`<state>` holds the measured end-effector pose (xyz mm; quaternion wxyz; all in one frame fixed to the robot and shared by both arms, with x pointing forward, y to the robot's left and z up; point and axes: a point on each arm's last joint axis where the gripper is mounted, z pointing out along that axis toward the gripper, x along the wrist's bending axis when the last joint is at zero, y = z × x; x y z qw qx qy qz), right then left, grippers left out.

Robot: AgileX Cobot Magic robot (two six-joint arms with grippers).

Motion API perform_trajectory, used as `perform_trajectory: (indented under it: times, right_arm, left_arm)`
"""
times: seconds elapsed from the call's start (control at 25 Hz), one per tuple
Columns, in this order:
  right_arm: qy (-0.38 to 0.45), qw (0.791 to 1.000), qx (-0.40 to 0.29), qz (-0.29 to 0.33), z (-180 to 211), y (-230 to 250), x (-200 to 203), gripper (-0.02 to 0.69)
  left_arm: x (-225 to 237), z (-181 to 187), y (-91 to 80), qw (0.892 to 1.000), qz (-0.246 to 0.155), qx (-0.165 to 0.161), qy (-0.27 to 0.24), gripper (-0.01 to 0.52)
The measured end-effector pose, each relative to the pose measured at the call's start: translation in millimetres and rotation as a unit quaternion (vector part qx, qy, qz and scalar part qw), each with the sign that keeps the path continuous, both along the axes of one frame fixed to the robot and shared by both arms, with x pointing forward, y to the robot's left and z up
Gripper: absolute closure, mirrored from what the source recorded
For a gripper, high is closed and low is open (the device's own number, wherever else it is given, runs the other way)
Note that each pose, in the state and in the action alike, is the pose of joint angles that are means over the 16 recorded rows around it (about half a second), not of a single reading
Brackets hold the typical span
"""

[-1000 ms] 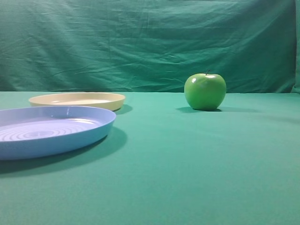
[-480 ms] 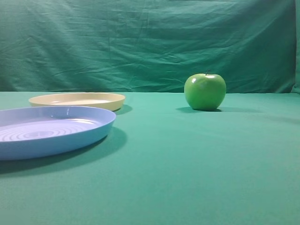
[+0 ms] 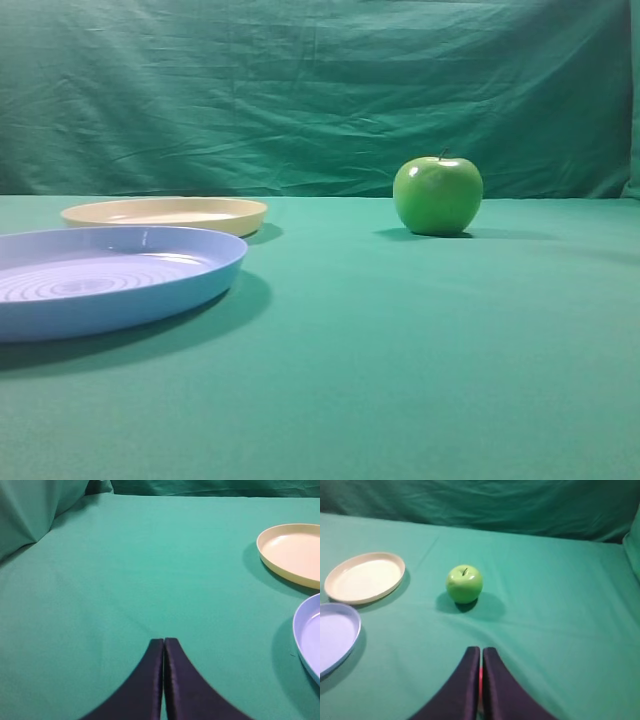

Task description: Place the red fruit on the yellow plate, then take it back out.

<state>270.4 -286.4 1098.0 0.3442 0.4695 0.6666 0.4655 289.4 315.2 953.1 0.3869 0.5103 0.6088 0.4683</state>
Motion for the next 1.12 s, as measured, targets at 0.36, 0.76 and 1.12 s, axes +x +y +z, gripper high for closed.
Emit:
perform_trajectory:
  times: [0.36,0.76,1.12]
  right_arm:
    - [-0.065,0.995,0.010,-0.080,-60.6,-5.0,9.6,0.665]
    - [-0.045,0.992,0.001,-0.118,-122.2,-7.8,17.4,0.665]
    - [-0.021,0.992,-0.004,-0.120,-148.0,-7.9,20.3,0.665]
  left_arm:
    - [0.0,0.0,0.0,1.000,0.000,0.000,0.000,0.514]
    - [0.0,0.0,0.0,1.000,0.000,0.000,0.000,0.514]
    - [0.0,0.0,0.0,1.000,0.000,0.000,0.000,0.514]
